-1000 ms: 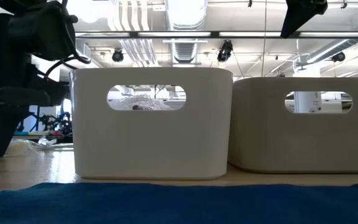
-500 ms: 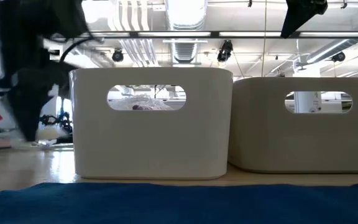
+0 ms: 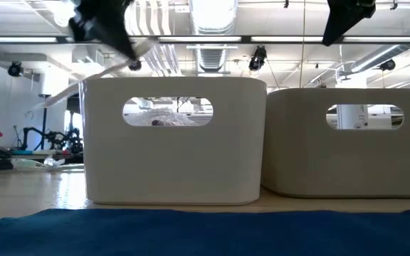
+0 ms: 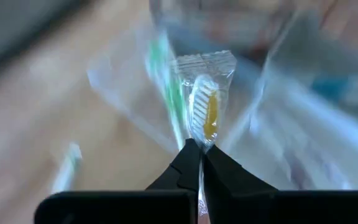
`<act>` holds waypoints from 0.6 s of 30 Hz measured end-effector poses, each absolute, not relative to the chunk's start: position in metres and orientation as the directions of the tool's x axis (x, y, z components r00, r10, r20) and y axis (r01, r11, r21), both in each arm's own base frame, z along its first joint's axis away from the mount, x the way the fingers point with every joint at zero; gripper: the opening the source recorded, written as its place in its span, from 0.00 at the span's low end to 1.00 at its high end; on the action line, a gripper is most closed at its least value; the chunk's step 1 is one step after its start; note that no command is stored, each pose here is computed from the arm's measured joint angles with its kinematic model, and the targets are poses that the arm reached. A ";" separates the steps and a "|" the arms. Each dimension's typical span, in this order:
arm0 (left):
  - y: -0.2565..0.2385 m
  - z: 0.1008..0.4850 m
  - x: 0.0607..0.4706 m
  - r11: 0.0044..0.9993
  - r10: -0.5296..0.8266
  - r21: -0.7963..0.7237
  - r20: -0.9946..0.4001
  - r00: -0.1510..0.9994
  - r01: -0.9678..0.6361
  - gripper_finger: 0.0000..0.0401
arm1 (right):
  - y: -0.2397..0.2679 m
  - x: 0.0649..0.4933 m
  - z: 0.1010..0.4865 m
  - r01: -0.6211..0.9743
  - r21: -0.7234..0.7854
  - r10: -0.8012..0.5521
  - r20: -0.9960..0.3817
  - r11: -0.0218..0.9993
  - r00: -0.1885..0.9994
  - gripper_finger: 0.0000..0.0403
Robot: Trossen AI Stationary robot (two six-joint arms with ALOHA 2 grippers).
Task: Pick & Place Toothbrushes
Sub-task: Put the orange toothbrush into the black bin
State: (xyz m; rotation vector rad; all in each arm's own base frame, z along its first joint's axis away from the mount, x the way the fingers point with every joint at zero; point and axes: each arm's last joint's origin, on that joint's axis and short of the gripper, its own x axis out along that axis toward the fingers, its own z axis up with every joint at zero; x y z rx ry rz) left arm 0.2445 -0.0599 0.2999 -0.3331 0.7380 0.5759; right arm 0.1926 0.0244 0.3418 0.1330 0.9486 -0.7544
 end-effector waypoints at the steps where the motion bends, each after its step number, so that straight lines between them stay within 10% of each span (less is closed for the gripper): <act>1: -0.060 0.307 0.247 0.802 0.402 -0.068 -0.674 0.620 -0.594 0.02 | 0.024 0.193 0.340 0.636 -0.216 -0.526 -0.775 0.741 0.350 0.20; 10: -0.066 0.344 0.274 0.921 0.369 0.020 -0.360 0.857 -0.388 0.02 | 0.039 0.199 0.291 0.570 -0.244 -0.510 -0.777 0.785 0.368 0.27; 18: -0.074 0.330 0.286 0.981 0.154 0.132 -0.061 0.986 -0.145 0.02 | 0.069 0.216 0.238 0.416 -0.129 -0.387 -0.674 0.900 0.629 0.33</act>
